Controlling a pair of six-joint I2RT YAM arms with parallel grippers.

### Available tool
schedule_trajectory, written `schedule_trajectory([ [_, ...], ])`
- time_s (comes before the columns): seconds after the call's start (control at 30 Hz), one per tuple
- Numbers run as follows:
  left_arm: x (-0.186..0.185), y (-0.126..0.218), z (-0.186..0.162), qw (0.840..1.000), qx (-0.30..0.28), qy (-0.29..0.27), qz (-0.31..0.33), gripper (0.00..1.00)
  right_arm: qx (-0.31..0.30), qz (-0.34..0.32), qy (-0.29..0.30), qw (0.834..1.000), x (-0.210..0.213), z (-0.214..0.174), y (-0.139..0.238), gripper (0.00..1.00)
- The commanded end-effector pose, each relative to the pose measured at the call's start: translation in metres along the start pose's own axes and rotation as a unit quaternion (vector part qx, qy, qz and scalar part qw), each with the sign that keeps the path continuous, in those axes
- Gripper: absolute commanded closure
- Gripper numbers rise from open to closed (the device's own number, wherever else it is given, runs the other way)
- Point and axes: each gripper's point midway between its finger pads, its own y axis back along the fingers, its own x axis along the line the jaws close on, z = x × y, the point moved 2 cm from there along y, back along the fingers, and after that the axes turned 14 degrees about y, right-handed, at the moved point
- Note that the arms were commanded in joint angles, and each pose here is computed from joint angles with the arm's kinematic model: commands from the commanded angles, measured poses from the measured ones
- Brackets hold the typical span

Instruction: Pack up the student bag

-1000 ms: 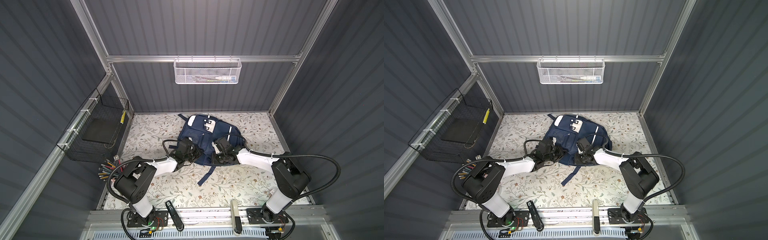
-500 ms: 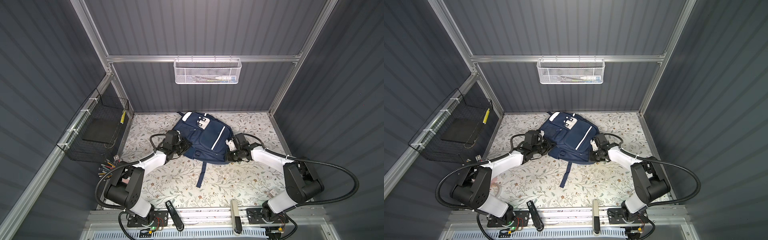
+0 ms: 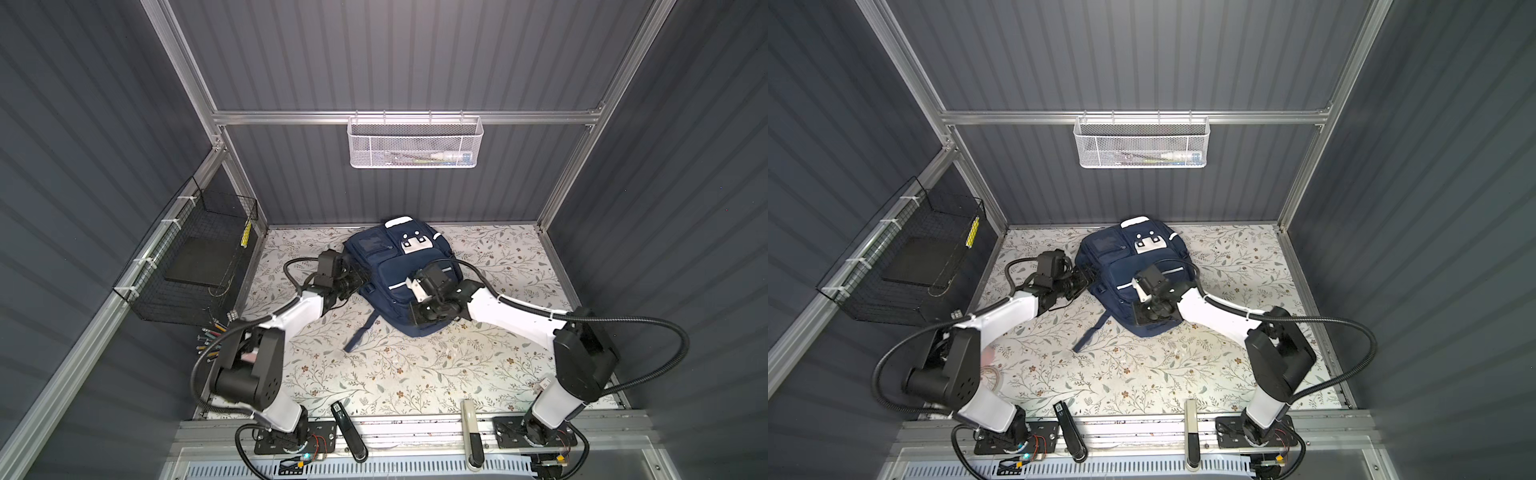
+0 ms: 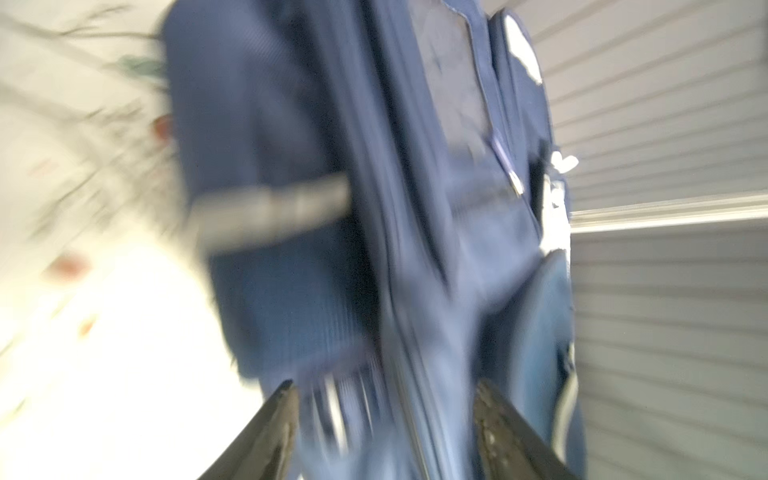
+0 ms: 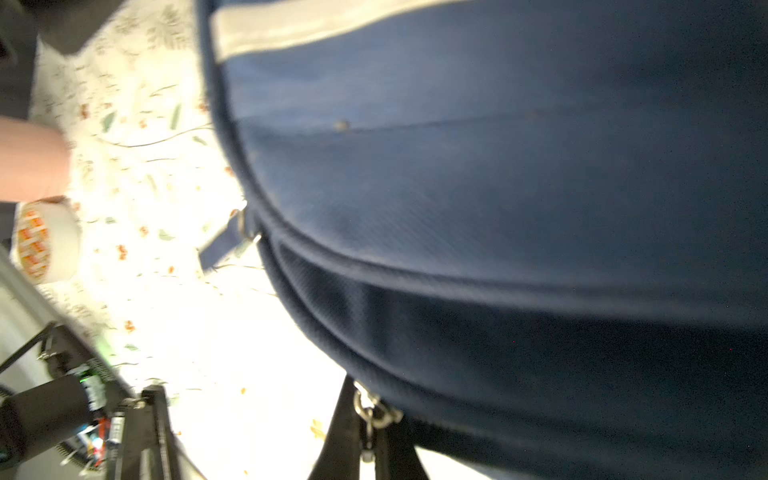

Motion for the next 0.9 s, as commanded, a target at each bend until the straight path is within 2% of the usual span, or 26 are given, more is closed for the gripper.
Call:
schedule_trajectory([
  [0.0,0.01,0.026,-0.037,1.0,0.016,0.019,-0.003,0.26,-0.009,0.034,0.007,0.999,0.031,0.02,-0.011,1.0],
  [0.1,0.005,0.023,-0.082,0.998,0.056,0.017,-0.013,0.23,-0.005,0.043,0.028,0.999,0.049,0.025,-0.019,1.0],
  [0.2,0.007,0.009,-0.093,0.997,0.066,0.034,-0.027,0.23,-0.005,0.048,0.037,0.998,0.057,0.024,-0.021,1.0],
  [0.27,0.008,0.001,-0.097,0.996,0.075,0.043,-0.031,0.3,-0.004,0.046,0.034,0.998,0.056,0.02,-0.021,1.0],
  [0.37,0.011,-0.004,-0.098,0.996,0.08,0.036,-0.018,0.59,-0.002,0.032,0.027,0.999,0.048,0.011,-0.02,1.0],
  [0.43,0.012,-0.001,-0.094,0.997,0.069,0.022,-0.003,0.93,0.005,0.022,0.02,1.0,0.038,0.001,-0.018,1.0],
  [0.47,0.01,0.001,-0.092,0.998,0.064,0.016,0.001,1.0,0.007,0.016,0.017,1.0,0.032,-0.003,-0.017,1.0],
  [0.57,0.008,0.011,-0.082,0.998,0.057,0.002,0.011,1.0,0.025,-0.021,0.003,0.999,-0.003,-0.025,-0.01,1.0],
  [0.7,0.011,0.028,-0.055,0.999,0.053,0.01,0.006,1.0,0.05,-0.076,-0.036,0.995,-0.078,-0.055,0.001,1.0],
  [0.87,0.014,0.044,-0.035,0.998,0.052,-0.011,0.022,1.0,0.053,-0.12,-0.081,0.988,-0.154,-0.062,0.014,1.0],
])
